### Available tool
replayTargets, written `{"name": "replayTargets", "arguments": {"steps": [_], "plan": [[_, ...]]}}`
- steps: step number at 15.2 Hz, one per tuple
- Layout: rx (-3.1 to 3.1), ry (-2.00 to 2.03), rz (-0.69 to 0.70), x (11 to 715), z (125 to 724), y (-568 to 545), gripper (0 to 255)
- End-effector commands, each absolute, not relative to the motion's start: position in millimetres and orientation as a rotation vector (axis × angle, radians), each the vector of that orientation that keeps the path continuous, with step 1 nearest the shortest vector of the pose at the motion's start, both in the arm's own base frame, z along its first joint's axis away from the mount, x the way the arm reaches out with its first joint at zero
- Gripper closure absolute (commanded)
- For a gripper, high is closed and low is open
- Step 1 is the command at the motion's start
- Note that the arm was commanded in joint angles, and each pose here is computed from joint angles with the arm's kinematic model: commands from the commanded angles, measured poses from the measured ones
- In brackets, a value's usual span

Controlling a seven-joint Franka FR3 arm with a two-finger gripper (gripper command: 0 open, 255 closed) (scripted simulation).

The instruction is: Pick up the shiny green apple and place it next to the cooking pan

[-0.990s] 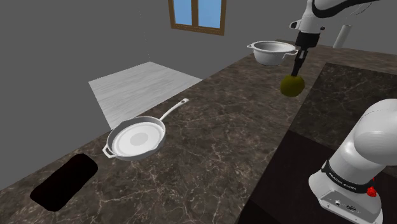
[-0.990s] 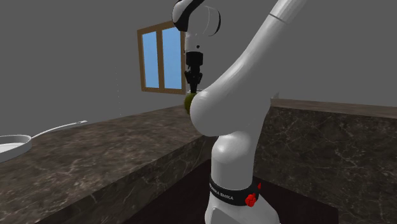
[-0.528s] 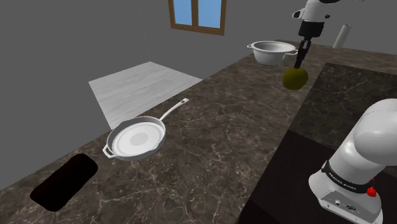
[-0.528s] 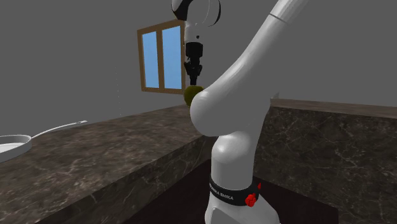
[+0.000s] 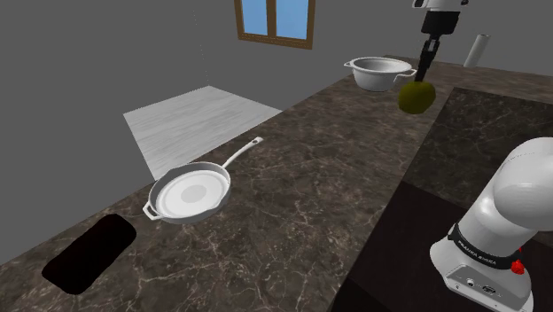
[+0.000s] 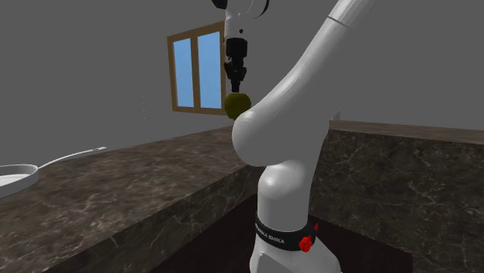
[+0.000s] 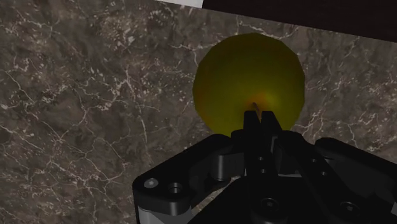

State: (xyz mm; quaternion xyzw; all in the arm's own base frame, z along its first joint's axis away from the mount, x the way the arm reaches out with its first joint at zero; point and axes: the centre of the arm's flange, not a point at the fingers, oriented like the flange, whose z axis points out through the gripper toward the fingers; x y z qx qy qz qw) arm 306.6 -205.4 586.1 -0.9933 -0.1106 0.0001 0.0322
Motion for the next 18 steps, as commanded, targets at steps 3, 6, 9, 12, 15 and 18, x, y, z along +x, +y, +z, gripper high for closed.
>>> {"name": "replayTargets", "arguments": {"steps": [3, 6, 9, 12, 15, 18], "plan": [[-3.058, -0.341, 0.000, 307, 607, -206, 255], [-3.058, -0.341, 0.000, 340, 607, -184, 255], [-3.058, -0.341, 0.000, 373, 607, -162, 255], [-3.058, -0.341, 0.000, 406, 608, -140, 255], [-3.058, -0.341, 0.000, 438, 608, -118, 255], [-3.058, -0.341, 0.000, 471, 608, -96, 255]]}}
